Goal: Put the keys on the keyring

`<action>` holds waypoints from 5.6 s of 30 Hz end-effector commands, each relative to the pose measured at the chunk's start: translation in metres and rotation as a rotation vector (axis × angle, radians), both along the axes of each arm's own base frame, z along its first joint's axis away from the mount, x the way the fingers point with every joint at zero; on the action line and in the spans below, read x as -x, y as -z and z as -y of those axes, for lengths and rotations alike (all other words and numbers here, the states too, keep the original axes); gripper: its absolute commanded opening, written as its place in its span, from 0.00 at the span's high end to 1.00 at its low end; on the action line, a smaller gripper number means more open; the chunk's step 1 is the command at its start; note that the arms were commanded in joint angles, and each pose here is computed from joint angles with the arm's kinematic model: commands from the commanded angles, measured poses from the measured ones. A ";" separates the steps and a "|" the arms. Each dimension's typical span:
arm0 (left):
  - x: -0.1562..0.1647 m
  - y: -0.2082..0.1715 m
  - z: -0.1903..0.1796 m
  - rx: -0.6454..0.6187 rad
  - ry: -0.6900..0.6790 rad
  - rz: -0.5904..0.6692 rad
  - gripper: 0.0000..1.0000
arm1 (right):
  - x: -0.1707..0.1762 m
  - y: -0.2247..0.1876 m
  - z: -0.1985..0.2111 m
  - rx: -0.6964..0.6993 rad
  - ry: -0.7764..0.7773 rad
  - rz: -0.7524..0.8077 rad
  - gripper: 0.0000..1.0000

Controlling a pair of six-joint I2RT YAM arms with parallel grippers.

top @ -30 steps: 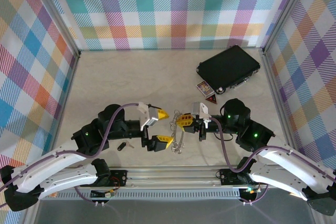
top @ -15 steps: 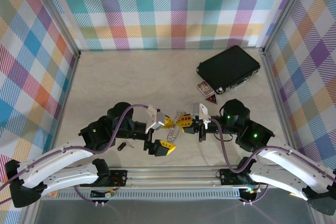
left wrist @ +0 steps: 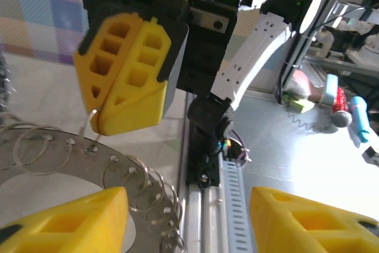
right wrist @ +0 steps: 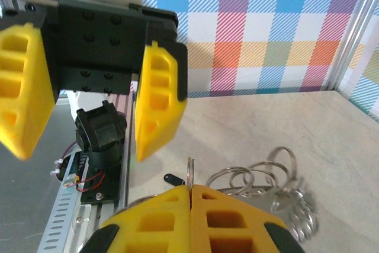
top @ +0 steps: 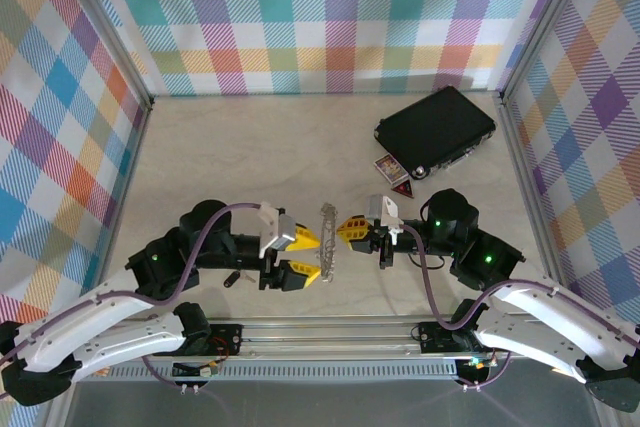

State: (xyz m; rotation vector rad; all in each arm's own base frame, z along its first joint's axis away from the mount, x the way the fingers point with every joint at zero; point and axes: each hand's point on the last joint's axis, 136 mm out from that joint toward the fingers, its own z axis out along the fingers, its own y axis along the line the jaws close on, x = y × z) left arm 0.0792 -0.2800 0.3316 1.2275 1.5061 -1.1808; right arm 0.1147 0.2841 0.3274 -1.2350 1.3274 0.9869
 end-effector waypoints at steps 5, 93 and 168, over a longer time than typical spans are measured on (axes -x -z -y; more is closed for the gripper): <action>-0.020 -0.021 0.004 0.028 -0.091 0.112 0.52 | 0.005 -0.016 -0.002 -0.040 -0.035 0.047 1.00; -0.032 0.008 -0.022 -0.051 -0.229 0.111 1.00 | -0.025 -0.002 -0.013 0.102 0.062 -0.113 0.32; 0.031 -0.054 -0.106 0.235 -0.201 0.142 1.00 | -0.030 0.316 -0.260 0.850 0.054 -0.532 0.55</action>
